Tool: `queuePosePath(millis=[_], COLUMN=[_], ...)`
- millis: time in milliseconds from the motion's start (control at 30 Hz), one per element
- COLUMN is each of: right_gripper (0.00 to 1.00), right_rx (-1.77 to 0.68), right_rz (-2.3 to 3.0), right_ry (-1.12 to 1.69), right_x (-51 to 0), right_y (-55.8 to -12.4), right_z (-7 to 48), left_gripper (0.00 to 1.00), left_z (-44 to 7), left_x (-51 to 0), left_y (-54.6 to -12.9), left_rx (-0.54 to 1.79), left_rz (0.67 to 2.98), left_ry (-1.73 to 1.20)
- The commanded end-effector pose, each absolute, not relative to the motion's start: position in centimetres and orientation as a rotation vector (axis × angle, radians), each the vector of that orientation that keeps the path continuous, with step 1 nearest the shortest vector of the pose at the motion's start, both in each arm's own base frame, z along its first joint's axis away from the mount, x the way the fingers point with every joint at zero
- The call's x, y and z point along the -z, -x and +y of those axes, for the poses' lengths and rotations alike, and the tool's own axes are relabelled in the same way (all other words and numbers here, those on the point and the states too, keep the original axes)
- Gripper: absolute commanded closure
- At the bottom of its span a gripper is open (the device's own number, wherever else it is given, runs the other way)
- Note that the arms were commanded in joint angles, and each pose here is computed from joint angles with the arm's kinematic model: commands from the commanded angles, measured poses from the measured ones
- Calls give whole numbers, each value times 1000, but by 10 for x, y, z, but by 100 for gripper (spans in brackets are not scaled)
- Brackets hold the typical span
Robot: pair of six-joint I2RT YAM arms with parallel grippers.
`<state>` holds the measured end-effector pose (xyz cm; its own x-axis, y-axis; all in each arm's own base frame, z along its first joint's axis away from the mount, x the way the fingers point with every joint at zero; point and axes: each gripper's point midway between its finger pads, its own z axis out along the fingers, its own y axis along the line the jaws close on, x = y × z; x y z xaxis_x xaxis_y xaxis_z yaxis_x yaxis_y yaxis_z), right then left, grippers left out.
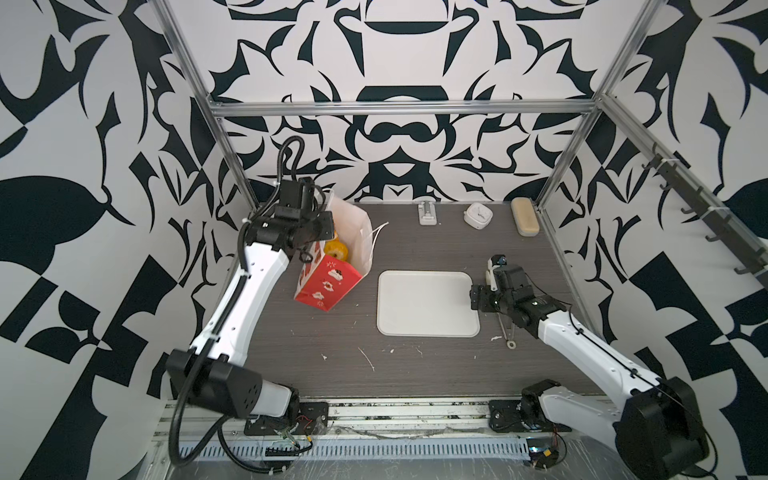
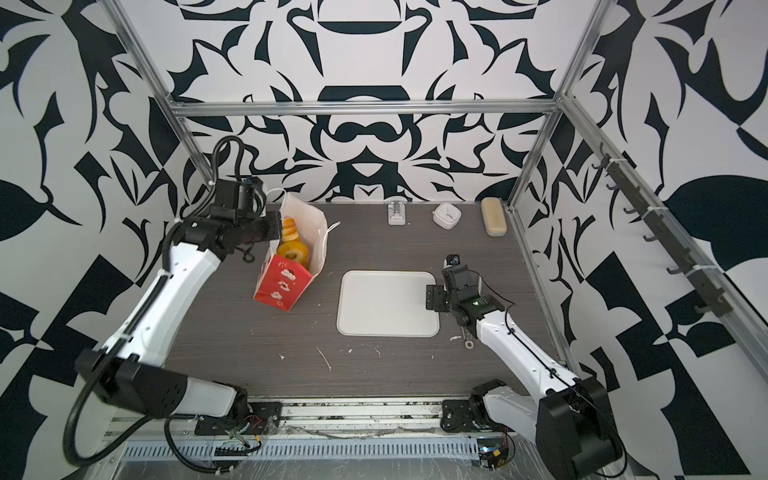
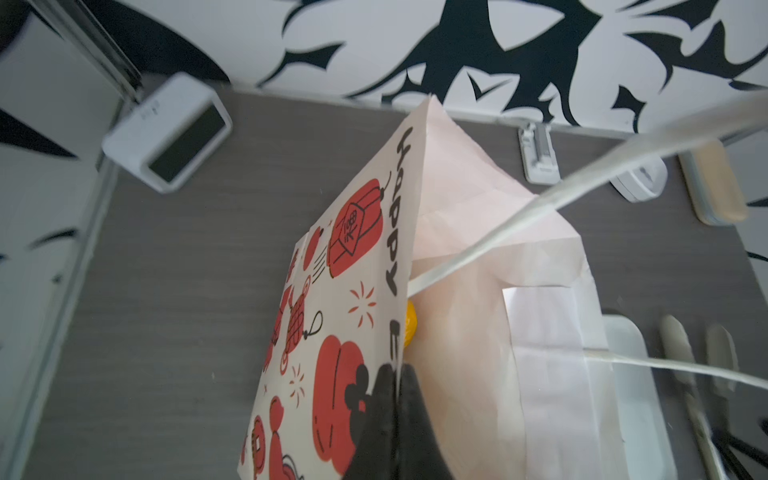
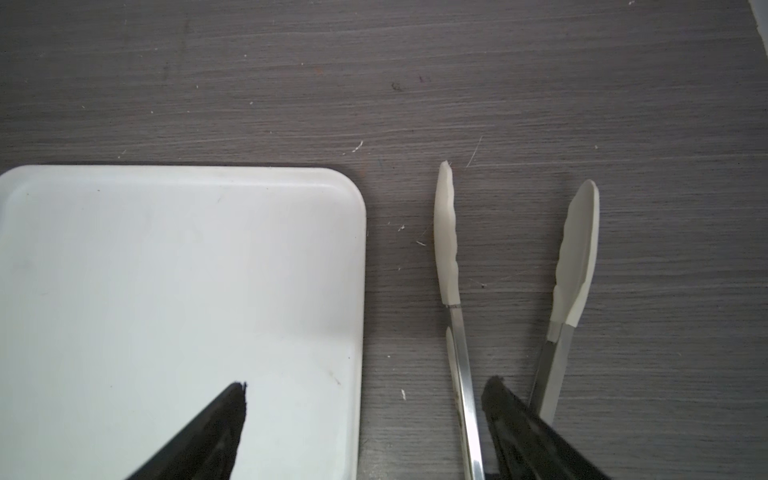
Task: Take the fake bread out of the paper bag
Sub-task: 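Tilt the bag over the tray with left gripper while right grasps tongs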
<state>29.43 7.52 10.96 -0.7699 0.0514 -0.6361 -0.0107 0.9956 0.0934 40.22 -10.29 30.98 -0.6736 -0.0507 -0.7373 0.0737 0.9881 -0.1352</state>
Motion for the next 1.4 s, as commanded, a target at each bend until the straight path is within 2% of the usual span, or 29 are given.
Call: queuePosePath(millis=[0,100,233,467,600,800,900,1367], right_gripper=[8,8,8,8,8,1,1,0], right_rx=[-89,-82,-106,-241,-227,61,124,74], right_rz=[2396,2398,2399,2405,2395,2489,2584,2847], right_ry=[-21,-26,-46,-114,-185,-294,-284,-402], right_x=[-130,-132,-134,-140,-150,-150,-140,-88], right_y=[-302,-297,-287,-271,-264,-246,-240,-227], right_z=[73,70,69,77,69,29,23,17], left_gripper=[100,100,100,100,100,100,100,100], left_z=[-90,-93,-110,-157,-187,-225,-239,-253], left_x=[-325,-318,-307,-299,-292,-282,-274,-246], left_y=[-437,-466,-494,-506,-496,-465,-448,-408], left_rx=[-20,-85,-54,-16,-10,50,86,277], left_rz=[2244,2249,2248,2223,2222,2204,2197,2197], left_ry=[-131,-174,-196,-267,-331,-399,-422,-422])
